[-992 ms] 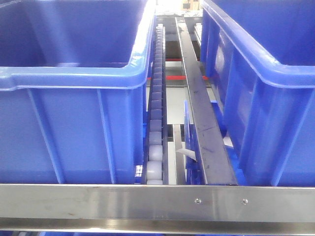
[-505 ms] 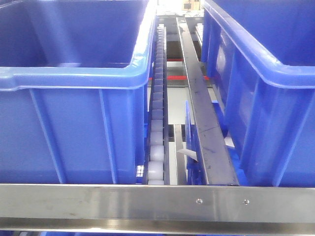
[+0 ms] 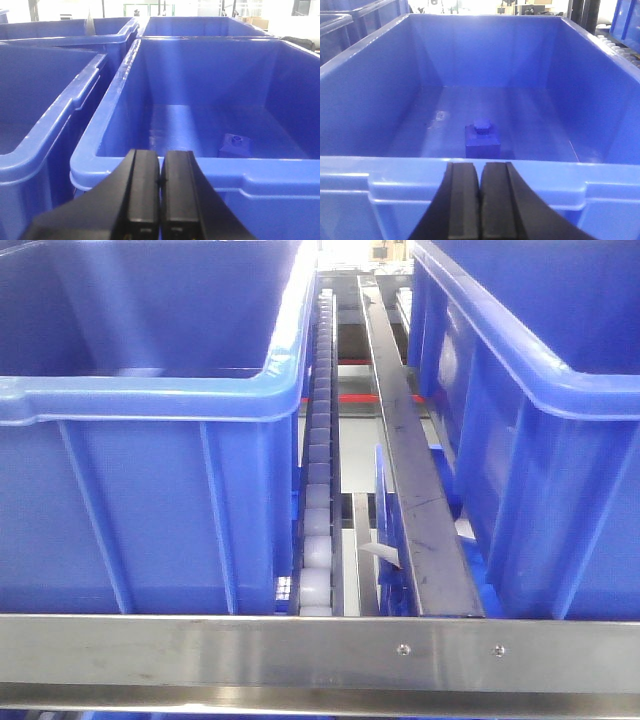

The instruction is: Pick and sort blue part to right shelf

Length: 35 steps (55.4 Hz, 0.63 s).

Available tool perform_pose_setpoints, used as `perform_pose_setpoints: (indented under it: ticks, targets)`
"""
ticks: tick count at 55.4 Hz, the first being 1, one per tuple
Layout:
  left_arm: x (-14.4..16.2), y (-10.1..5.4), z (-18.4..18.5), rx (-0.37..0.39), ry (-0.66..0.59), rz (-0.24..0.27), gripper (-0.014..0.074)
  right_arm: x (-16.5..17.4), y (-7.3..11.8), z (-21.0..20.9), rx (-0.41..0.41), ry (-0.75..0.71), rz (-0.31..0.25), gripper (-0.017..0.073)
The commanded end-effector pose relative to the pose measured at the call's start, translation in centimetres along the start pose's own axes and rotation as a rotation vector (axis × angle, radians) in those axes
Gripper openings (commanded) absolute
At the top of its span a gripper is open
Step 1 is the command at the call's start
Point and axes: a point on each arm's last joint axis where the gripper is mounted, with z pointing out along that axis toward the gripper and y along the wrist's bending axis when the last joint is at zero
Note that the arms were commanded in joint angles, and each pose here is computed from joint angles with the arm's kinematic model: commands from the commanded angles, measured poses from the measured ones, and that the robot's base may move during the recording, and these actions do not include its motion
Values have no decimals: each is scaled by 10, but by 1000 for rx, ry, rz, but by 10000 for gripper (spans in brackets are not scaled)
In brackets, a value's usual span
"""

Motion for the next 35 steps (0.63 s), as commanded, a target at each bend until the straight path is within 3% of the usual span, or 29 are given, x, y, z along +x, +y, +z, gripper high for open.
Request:
perform_pose_setpoints:
  ticks: [1,35]
  targets:
    - [1,1,-2,-4,-79,-10,122,-12,0,-2,-2,-121,-4,43]
    - [1,1,-2,-4,-79,-10,122,-12,0,-2,-2,-120,-4,43]
